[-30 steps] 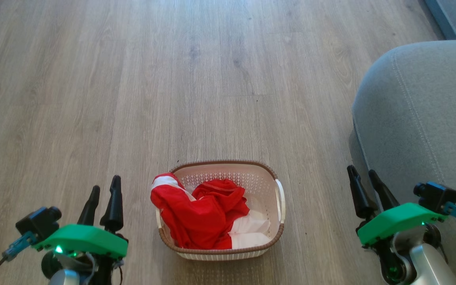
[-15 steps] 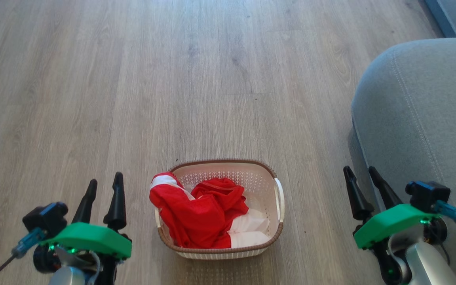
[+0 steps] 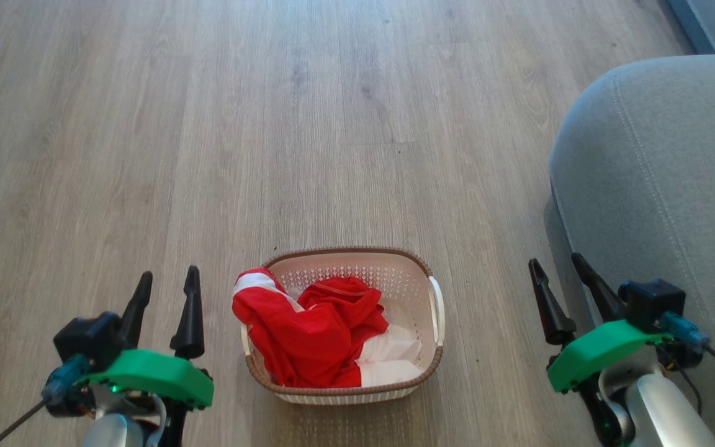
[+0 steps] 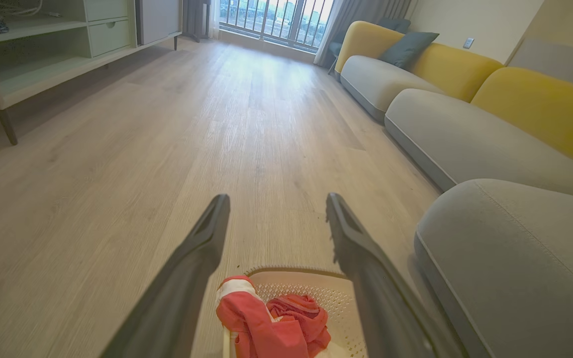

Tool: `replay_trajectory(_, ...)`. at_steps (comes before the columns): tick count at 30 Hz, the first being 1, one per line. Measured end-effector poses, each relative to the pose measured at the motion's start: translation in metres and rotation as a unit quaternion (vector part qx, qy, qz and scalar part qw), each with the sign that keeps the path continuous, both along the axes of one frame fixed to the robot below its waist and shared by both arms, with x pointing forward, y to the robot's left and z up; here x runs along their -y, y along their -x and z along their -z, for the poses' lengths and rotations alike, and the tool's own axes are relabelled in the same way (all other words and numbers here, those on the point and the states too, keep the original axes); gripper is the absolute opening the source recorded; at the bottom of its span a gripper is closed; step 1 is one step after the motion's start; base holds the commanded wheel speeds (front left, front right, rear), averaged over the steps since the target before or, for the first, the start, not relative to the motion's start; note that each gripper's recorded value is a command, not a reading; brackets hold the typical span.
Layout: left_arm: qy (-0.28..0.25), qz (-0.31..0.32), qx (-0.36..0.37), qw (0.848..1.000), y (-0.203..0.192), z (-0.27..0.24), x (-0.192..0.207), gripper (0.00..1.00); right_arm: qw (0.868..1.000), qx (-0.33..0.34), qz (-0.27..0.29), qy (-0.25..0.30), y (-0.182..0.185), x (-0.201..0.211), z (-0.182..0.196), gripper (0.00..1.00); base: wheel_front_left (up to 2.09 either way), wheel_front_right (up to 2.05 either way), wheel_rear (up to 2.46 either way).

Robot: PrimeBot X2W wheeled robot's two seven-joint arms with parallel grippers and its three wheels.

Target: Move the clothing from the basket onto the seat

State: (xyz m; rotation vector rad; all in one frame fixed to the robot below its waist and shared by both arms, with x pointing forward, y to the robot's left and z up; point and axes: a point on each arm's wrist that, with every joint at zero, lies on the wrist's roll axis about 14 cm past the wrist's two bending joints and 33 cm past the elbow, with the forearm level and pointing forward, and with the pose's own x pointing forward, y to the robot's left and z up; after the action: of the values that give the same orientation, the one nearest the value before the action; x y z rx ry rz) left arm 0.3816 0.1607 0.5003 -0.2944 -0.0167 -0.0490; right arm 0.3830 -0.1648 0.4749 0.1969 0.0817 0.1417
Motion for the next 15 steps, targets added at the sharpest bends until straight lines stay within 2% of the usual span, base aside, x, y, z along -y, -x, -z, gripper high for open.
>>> replay_trajectory(15,-0.087,0.010,0.025,0.996,-0.0014,-0.0055,0.0048,1.00,0.996,0.019,-0.026,0.083,-0.0005,-0.0057,-0.0001,1.00,0.00,0.00,0.00)
